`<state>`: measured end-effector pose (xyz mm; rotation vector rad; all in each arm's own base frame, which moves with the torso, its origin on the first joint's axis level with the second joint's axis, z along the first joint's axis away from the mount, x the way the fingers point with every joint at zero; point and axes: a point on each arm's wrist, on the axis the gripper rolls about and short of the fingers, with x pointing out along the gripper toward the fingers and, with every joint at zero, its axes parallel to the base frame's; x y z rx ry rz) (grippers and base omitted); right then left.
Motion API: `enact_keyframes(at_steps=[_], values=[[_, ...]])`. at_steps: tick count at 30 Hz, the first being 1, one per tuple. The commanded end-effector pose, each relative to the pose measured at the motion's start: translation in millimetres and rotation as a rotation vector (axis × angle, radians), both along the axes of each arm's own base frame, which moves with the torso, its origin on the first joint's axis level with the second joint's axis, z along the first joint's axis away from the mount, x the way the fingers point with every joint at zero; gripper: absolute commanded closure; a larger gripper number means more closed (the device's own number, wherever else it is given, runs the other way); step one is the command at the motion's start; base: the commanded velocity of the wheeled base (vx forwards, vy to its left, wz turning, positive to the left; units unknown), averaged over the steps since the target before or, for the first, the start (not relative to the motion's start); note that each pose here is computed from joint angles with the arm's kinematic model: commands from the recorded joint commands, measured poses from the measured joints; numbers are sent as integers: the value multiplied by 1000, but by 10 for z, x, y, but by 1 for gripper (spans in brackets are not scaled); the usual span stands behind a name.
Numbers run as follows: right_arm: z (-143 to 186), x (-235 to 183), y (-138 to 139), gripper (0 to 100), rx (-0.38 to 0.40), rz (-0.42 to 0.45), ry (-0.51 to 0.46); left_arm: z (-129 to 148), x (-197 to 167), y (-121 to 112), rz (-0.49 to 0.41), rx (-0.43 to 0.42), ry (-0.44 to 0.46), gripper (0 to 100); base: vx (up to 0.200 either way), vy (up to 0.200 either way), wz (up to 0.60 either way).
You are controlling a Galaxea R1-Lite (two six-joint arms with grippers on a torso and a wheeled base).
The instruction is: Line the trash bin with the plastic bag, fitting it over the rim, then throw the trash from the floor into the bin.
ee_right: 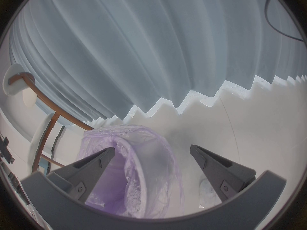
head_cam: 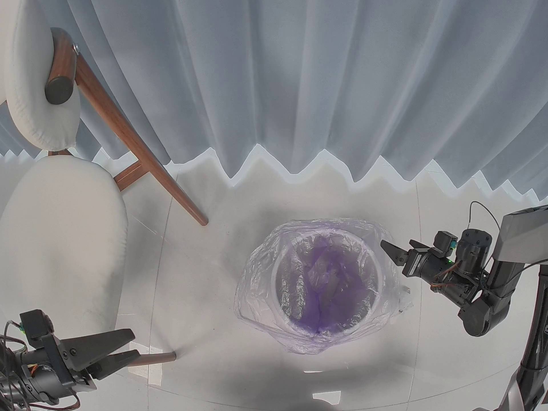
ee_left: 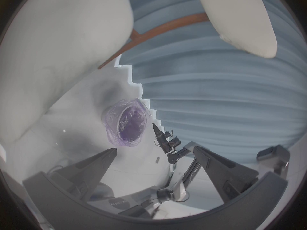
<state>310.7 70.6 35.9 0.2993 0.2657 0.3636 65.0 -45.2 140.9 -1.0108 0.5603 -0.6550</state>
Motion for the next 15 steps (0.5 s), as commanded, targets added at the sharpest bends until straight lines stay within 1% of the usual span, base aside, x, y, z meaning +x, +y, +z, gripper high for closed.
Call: enact_keyframes(at_steps=[1,4,7,9,11,12,15], values=[[-198,205,1,0,24,-17,17,55,285,-154,-74,150,-44,0,0,0,0],[-246,316,-37,0,33,-35,4,58,433,-240,-124,273,-125,0,0,0,0],[-266,390,-51,0,49,-46,-2,100,600,-332,-146,346,-180,0,0,0,0],[-279,426,-50,0,64,-50,-3,135,728,-406,-158,374,-202,0,0,0,0],[-283,429,-50,0,64,-50,-3,138,734,-412,-160,375,-203,0,0,0,0],[-318,445,-42,0,69,-51,3,123,893,-502,-173,396,-187,0,0,0,0],[-363,461,-39,0,78,-55,15,180,1110,-616,-171,389,-193,0,0,0,0]])
